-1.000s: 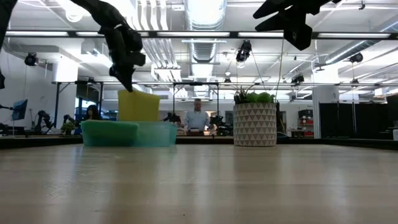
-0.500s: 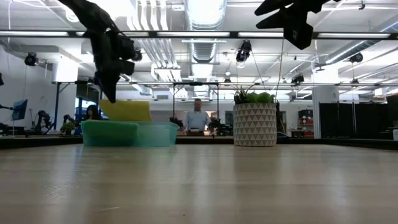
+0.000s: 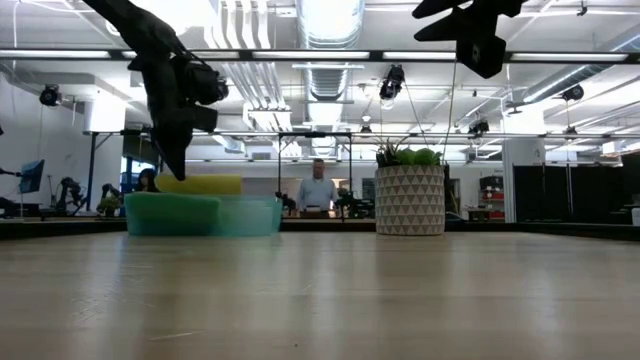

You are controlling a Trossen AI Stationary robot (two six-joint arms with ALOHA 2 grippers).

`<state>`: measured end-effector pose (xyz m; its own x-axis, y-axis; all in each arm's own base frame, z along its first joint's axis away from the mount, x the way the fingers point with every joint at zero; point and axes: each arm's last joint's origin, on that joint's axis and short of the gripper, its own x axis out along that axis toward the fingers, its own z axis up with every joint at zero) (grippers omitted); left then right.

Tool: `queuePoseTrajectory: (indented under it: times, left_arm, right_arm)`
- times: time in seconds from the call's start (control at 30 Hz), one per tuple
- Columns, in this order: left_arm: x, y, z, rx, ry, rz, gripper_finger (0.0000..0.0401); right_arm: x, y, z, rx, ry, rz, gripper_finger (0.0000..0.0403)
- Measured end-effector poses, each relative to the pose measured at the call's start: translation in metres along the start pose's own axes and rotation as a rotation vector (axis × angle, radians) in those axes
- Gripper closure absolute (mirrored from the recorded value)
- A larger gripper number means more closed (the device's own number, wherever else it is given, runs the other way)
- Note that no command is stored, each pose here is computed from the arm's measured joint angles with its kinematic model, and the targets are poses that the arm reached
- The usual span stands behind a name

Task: Fold microfiber towels
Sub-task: Put the yellow microfiber cloth into the blue bin

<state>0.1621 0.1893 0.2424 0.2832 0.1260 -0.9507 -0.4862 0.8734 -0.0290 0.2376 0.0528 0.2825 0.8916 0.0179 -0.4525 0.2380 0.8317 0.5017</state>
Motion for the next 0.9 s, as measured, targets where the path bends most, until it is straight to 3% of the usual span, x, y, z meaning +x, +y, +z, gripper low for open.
queuePoseTrajectory:
  times: [0.47,0.73,0.9]
  left_arm:
    - [-0.021,-0.017,-0.010,0.060,-0.032,0.086,0.0401]
    - [-0.005,-0.027,-0.018,0.092,0.047,0.051,0.0401]
    - [-0.017,-0.044,-0.023,0.155,0.031,0.105,0.0401]
  right_arm:
    - [-0.001,0.003,-0.002,-0.007,0.004,0.009,0.0298]
    - [-0.001,0.003,-0.002,-0.024,0.005,0.008,0.0298]
    - [-0.001,0.003,-0.003,-0.020,0.008,0.010,0.0298]
